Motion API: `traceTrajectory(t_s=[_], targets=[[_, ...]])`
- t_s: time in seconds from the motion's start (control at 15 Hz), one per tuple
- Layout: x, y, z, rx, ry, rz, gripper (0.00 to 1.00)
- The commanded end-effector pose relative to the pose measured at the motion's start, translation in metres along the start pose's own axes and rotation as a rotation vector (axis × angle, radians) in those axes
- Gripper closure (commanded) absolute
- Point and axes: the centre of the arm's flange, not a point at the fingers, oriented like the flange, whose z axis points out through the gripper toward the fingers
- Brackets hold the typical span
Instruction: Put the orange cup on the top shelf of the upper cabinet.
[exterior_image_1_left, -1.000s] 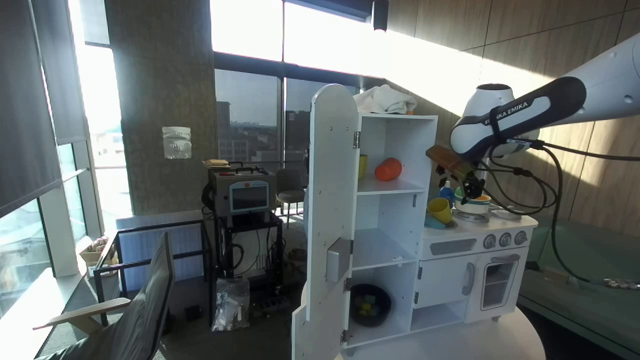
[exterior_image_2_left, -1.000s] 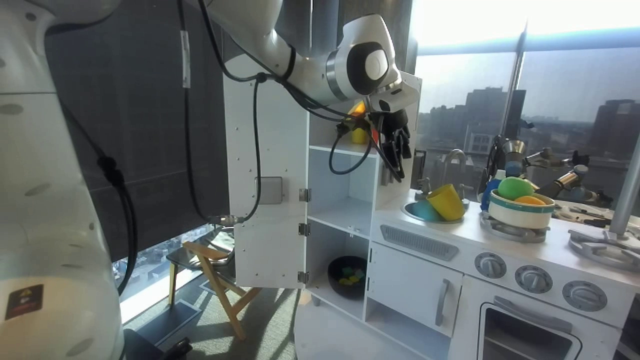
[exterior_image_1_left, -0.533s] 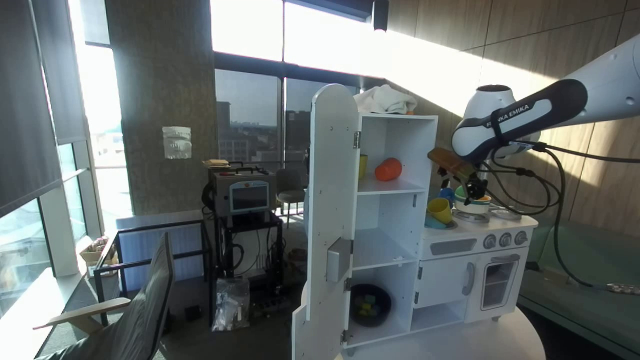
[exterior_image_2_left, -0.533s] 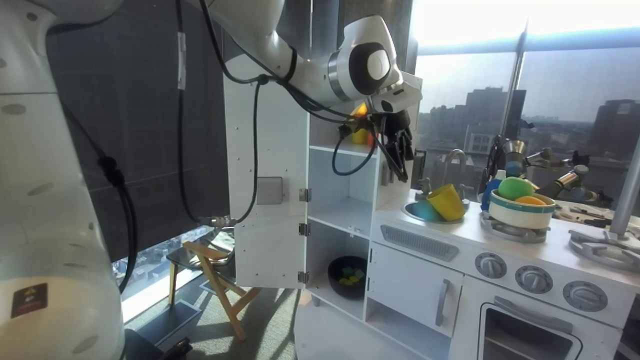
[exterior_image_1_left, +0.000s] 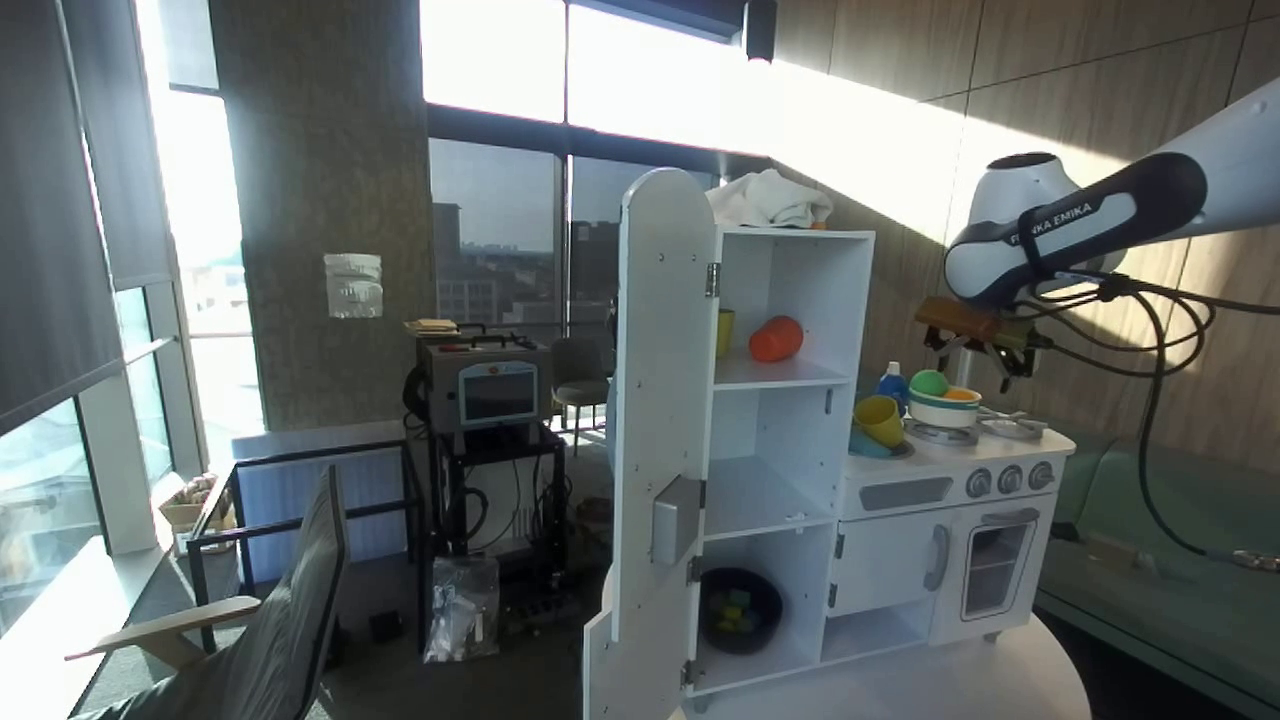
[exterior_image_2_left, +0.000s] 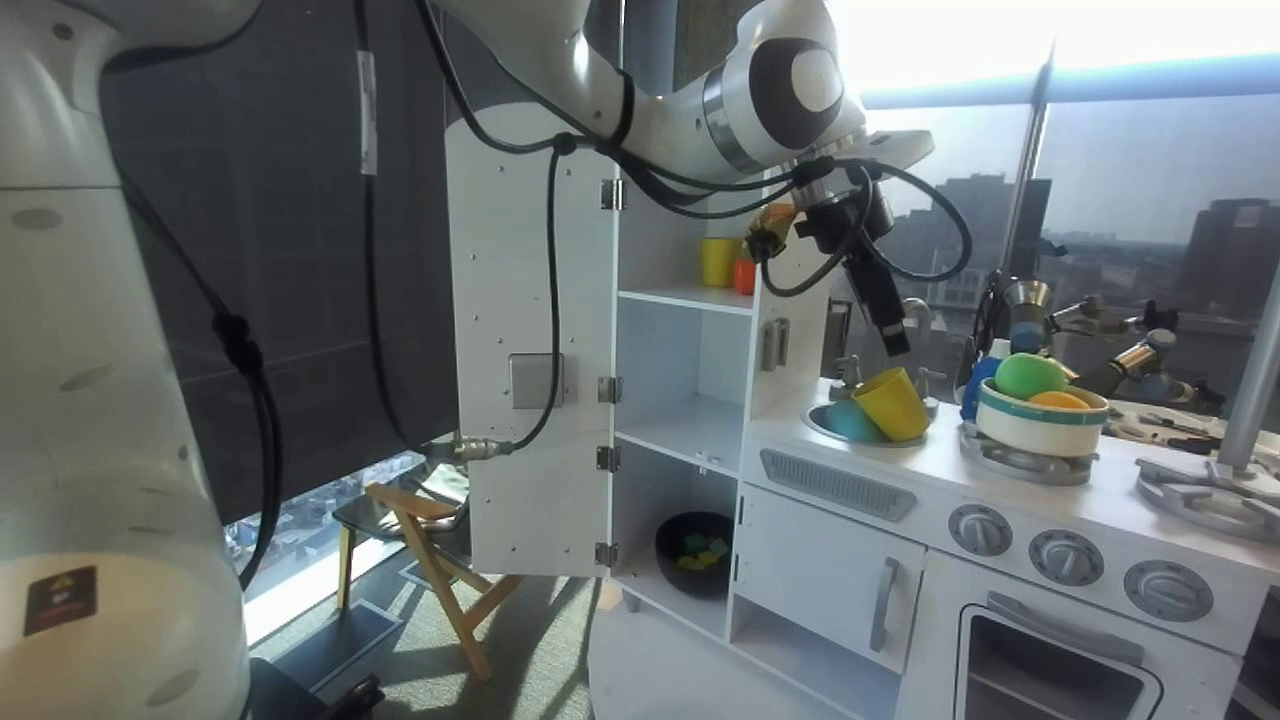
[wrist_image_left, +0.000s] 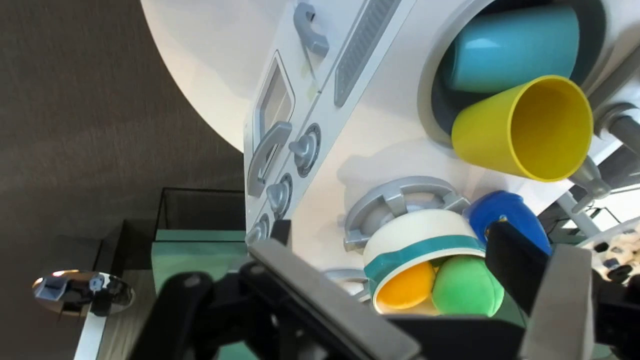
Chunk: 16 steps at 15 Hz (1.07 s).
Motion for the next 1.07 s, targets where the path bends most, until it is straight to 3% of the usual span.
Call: traceTrajectory(t_s=[0.0, 0.47, 1.0], targets=[[0.034, -0.022, 0.012, 0.005, 0.102, -0.141, 0.0], [0.043, -0.066, 0.053, -0.013, 0.117, -0.271, 0.0], [0.035, -0.08, 0.064, -0.086, 0.02, -0.37, 0.0]])
